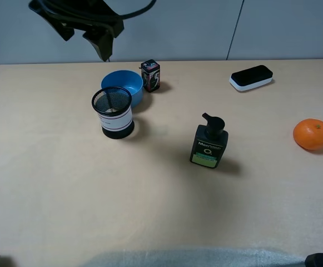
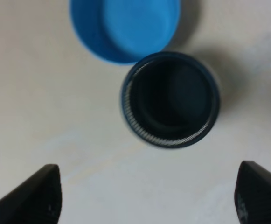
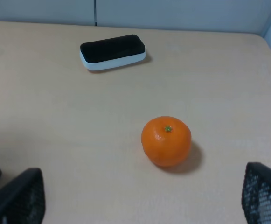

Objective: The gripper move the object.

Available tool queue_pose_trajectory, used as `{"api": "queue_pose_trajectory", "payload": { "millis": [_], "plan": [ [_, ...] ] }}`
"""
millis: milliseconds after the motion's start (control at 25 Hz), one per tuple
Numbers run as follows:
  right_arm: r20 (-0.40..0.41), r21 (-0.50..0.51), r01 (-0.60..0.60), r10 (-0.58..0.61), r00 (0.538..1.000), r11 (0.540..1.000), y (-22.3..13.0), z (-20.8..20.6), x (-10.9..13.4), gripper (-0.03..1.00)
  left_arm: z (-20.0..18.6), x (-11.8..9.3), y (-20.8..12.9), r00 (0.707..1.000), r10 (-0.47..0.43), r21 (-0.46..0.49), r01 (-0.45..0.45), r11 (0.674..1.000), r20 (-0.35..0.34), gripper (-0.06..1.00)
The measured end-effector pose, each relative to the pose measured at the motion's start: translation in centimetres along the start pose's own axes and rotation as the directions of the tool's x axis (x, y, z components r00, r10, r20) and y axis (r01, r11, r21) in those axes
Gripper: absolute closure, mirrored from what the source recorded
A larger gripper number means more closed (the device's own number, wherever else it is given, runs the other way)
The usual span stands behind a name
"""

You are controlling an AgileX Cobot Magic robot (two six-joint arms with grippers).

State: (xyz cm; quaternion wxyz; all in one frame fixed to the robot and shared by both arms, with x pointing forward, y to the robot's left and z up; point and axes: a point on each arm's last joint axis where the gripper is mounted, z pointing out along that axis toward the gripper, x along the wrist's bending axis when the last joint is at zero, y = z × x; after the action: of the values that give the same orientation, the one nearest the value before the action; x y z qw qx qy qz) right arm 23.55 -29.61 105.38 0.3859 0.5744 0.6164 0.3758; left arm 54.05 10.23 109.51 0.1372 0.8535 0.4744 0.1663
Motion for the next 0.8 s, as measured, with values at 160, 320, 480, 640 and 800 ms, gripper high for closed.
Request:
{"api": "queue_pose_trajectory", "payload": {
  "millis": [160,320,480,640,800],
  "plan": [
    [0.0,0.0,0.0,0.0,1.0,1.0,0.0,0.0,0.0,0.33,-0.9,1.7,-2.0,0.999,-0.035,0.014,0.036,0.999,-0.021,0.19],
    [0.0,0.0,0.0,0.0,1.0,1.0,0.0,0.0,0.0,0.33,-1.2,3.2,-4.8,0.997,-0.072,0.026,0.073,0.997,-0.04,0.19],
    [0.0,0.0,0.0,0.0,1.0,1.0,0.0,0.0,0.0,0.33,-2.2,4.8,-7.9,0.989,-0.135,0.006,0.136,0.991,-0.059,0.19],
    [0.0,0.0,0.0,0.0,1.0,1.0,0.0,0.0,0.0,0.33,-4.0,6.8,-11.8,0.971,-0.223,-0.039,0.22,0.975,-0.092,0.19],
    [0.0,0.0,0.0,0.0,1.0,1.0,0.0,0.0,0.0,0.33,-5.8,8.8,-16.4,0.929,-0.342,-0.086,0.333,0.939,-0.143,0.19]
  ]
}}
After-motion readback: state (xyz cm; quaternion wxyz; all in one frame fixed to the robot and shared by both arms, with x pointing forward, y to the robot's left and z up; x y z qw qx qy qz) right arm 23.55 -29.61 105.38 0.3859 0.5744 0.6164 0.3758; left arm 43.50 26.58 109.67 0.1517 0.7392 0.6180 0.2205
